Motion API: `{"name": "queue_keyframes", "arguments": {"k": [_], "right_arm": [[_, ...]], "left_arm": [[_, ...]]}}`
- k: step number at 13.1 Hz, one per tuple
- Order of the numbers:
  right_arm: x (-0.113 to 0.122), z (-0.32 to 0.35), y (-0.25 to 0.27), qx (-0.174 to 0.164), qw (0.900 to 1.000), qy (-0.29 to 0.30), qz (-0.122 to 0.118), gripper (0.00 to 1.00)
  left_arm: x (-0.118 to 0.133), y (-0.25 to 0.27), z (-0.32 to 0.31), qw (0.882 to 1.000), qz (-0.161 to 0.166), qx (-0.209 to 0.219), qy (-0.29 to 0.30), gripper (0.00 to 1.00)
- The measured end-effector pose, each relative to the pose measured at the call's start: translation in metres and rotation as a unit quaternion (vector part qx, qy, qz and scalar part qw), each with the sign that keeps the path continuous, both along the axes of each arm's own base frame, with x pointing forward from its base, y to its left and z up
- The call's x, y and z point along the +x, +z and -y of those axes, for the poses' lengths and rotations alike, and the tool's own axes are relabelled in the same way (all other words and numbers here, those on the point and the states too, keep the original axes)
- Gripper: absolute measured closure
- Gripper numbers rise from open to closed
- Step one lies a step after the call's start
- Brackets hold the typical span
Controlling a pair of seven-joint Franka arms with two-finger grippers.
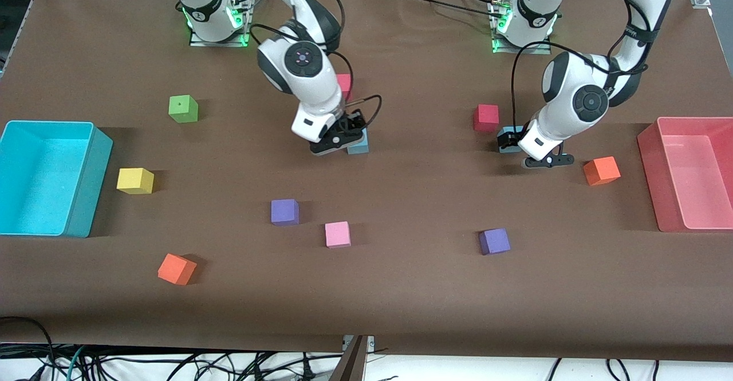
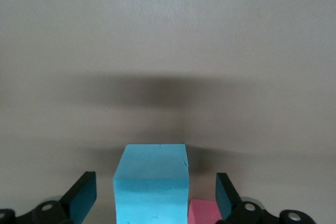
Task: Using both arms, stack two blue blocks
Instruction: 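Set the cube down with the right gripper while the left gripper grasps another, then carry the held blue cube with the left gripper onto the placed cube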
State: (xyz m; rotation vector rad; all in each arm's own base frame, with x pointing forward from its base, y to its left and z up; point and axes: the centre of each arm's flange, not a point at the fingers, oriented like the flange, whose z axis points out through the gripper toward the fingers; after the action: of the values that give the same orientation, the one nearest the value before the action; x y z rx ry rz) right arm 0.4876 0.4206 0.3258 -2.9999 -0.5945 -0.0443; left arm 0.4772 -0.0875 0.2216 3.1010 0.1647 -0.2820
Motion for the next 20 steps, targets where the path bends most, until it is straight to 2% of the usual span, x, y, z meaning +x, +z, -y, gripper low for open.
{"name": "queue_keyframes", "arguments": {"k": [1, 2, 4, 5, 6, 7, 9, 12, 14, 16, 18, 20], "right_arm": [[0.003, 0.017, 0.013, 0.01, 0.999, 0.031, -0.013, 0.0], [-0.001, 0.031, 0.019, 0.042, 0.997, 0.058, -0.04, 0.0], [-0.025, 0.057, 0.01, 0.128, 0.982, 0.107, -0.089, 0.0], [-0.038, 0.069, -0.001, 0.165, 0.973, 0.131, -0.093, 0.0], [-0.048, 0.08, -0.011, 0.193, 0.966, 0.149, -0.086, 0.0], [-0.056, 0.087, -0.02, 0.223, 0.958, 0.165, -0.074, 0.0], [-0.064, 0.099, -0.037, 0.279, 0.942, 0.183, -0.037, 0.0], [-0.067, 0.113, -0.063, 0.319, 0.925, 0.202, 0.031, 0.0], [-0.073, 0.118, -0.094, 0.341, 0.913, 0.211, 0.073, 0.0], [-0.087, 0.117, -0.128, 0.364, 0.896, 0.228, 0.114, 0.0], [-0.106, 0.111, -0.158, 0.37, 0.882, 0.253, 0.144, 0.0], [-0.119, 0.106, -0.178, 0.37, 0.875, 0.269, 0.161, 0.0]], "left_arm": [[-0.002, -0.006, 0.0, 1.0, -0.004, 0.0, -0.001, 0.0], [-0.004, -0.009, 0.001, 1.0, -0.006, 0.0, -0.001, 0.0], [-0.008, -0.014, 0.001, 1.0, -0.012, 0.001, -0.002, 0.0], [-0.01, -0.017, 0.0, 1.0, -0.014, 0.001, -0.002, 0.0], [-0.012, -0.019, 0.0, 1.0, -0.014, 0.002, -0.002, 0.07], [-0.014, -0.021, -0.001, 1.0, -0.014, 0.002, -0.002, 0.22], [-0.015, -0.02, -0.001, 1.0, -0.012, 0.002, -0.002, 0.4], [-0.006, -0.01, 0.0, 1.0, 0.006, -0.001, -0.001, 0.4], [0.019, 0.023, 0.007, 1.0, 0.02, -0.004, -0.004, 0.4], [0.05, 0.081, 0.029, 1.0, 0.013, -0.005, -0.01, 0.4], [0.069, 0.139, 0.073, 1.0, 0.019, -0.006, -0.015, 0.43], [0.066, 0.165, 0.126, 1.0, 0.027, -0.007, -0.012, 0.43]]}}
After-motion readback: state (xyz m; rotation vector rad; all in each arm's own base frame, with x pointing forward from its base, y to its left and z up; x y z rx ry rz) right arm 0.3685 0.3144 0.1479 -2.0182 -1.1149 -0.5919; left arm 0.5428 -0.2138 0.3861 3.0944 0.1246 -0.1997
